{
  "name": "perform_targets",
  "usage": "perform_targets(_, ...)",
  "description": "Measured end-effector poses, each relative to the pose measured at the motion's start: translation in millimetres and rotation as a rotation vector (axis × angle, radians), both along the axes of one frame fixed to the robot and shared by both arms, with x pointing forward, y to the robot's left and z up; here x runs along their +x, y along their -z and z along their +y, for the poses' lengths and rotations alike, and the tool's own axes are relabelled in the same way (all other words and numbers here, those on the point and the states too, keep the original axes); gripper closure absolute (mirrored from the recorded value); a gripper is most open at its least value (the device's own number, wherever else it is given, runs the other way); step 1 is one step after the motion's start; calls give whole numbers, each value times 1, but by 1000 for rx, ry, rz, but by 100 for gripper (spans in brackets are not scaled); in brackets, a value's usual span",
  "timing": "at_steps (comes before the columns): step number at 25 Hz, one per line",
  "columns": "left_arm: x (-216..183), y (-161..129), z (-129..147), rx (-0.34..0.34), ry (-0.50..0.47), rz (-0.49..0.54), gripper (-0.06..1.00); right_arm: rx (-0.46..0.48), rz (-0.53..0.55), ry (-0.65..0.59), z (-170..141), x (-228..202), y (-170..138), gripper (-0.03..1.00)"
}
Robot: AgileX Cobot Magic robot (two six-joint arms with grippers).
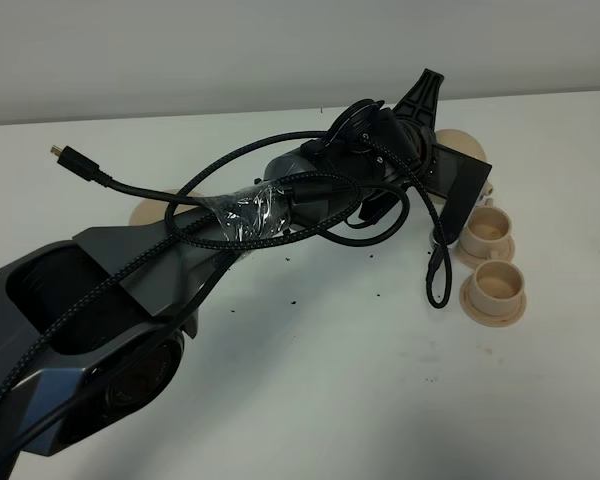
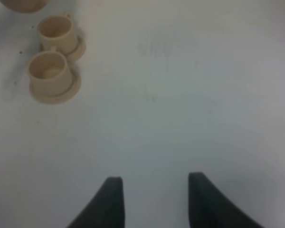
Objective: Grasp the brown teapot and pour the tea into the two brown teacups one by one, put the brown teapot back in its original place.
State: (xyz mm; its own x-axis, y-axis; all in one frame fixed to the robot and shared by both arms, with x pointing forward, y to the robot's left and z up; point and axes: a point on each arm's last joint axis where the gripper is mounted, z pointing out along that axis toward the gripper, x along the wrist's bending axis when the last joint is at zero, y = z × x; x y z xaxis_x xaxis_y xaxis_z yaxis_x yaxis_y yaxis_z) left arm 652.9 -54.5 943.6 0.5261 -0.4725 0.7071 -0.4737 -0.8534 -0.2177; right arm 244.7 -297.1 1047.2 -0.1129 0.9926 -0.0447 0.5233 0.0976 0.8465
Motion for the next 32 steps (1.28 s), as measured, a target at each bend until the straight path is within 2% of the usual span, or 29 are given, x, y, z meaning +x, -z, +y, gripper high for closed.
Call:
perform_targets(14, 0, -1, -1, 21, 40, -19, 82, 1, 0, 0, 0, 0, 0, 64)
perform_targets(27, 1, 8, -2, 116, 128, -39, 82, 0, 0, 0, 0, 0, 0, 64)
perform_targets(32, 2, 13, -4, 123, 156, -51, 82, 1, 0, 0, 0, 0, 0, 64)
